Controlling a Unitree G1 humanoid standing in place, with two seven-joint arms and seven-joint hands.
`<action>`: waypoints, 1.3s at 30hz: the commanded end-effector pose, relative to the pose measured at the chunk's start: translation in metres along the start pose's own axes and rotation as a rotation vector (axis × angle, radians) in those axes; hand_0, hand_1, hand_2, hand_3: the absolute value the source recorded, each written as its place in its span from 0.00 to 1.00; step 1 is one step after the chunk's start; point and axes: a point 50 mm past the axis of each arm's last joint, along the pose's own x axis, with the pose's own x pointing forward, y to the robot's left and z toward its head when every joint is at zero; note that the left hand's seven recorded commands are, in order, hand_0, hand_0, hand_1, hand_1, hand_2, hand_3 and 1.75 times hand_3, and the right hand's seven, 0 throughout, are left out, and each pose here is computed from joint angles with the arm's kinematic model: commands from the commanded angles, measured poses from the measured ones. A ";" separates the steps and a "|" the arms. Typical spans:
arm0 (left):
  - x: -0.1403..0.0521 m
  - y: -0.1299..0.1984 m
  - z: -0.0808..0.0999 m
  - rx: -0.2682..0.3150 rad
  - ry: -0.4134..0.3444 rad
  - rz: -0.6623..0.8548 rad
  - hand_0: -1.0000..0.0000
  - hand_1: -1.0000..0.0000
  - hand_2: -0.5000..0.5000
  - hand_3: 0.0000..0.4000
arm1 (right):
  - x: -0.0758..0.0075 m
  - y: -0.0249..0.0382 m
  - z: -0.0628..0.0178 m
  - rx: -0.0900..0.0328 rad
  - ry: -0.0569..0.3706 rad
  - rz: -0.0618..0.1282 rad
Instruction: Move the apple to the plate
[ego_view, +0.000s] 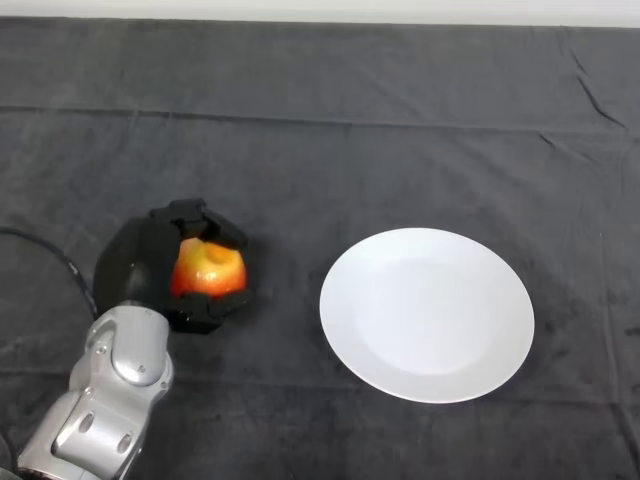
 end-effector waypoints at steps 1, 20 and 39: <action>-0.005 0.006 0.005 0.057 -0.044 0.003 0.00 0.00 0.50 1.00 | -0.0061 -0.0009 0.0108 -0.012 -0.033 -0.008; -0.024 -0.004 0.044 0.040 -0.234 0.008 0.00 0.00 0.50 1.00 | -0.0061 -0.0009 0.0109 -0.012 -0.033 -0.008; -0.029 -0.025 0.053 0.029 -0.280 -0.059 0.00 0.00 0.50 1.00 | -0.0061 -0.0009 0.0109 -0.011 -0.033 -0.008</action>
